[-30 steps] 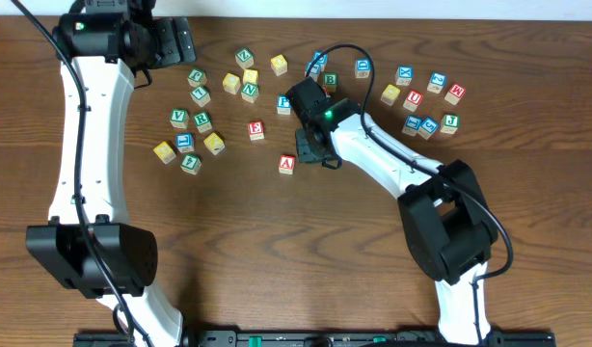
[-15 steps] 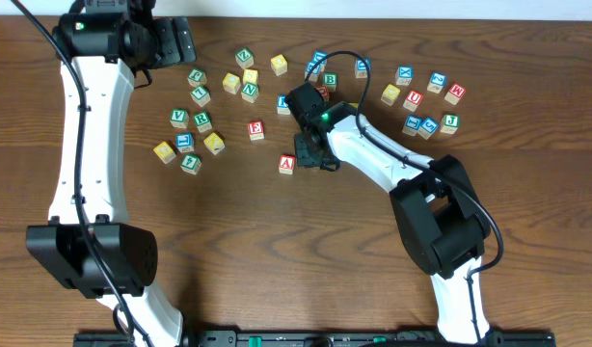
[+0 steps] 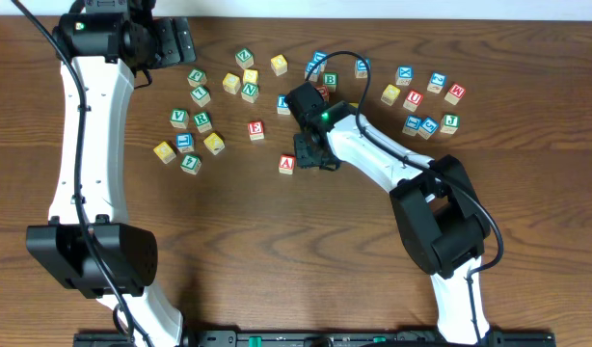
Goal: Spell out AI2
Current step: 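Carry the I block toward the A block with the right gripper, then set the I block down right of the A block and release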
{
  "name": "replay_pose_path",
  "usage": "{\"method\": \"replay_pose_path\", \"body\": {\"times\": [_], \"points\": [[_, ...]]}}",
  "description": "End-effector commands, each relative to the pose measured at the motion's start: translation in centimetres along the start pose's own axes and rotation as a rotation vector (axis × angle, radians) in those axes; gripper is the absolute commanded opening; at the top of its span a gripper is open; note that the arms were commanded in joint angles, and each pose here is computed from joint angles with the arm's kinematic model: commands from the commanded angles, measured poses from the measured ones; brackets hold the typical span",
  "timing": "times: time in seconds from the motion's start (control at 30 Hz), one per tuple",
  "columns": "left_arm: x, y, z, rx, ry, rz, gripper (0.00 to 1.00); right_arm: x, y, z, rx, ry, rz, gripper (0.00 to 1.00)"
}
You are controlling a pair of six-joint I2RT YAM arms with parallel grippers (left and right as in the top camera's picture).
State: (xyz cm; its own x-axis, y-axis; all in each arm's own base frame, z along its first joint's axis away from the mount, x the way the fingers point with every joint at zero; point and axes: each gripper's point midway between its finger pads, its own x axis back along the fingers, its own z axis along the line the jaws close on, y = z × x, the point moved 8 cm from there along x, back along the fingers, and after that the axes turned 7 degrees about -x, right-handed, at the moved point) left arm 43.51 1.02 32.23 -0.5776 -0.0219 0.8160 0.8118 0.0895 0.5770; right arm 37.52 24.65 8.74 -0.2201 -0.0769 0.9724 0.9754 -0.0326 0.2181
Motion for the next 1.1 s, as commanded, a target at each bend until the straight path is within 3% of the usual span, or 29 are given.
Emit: {"method": "replay_pose_path", "body": {"times": [0.0,0.27,0.57,1.07], "points": [[-0.2,0.1,0.1,-0.003,0.009,0.000,0.98,2.1,2.0,0.7,0.011,0.029,-0.052,0.45],[-0.2,0.1,0.1,-0.003,0.009,0.000,0.98,6.7,3.2,2.5,0.041,0.130,-0.087,0.46],[-0.2,0.1,0.1,-0.002,0.009,0.000,0.98,5.2,0.2,5.3,0.084,0.184,-0.030,0.42],[-0.2,0.1,0.1,-0.002,0.009,0.000,0.98,2.7,-1.9,5.8,0.093,0.102,-0.071,0.41]]}}
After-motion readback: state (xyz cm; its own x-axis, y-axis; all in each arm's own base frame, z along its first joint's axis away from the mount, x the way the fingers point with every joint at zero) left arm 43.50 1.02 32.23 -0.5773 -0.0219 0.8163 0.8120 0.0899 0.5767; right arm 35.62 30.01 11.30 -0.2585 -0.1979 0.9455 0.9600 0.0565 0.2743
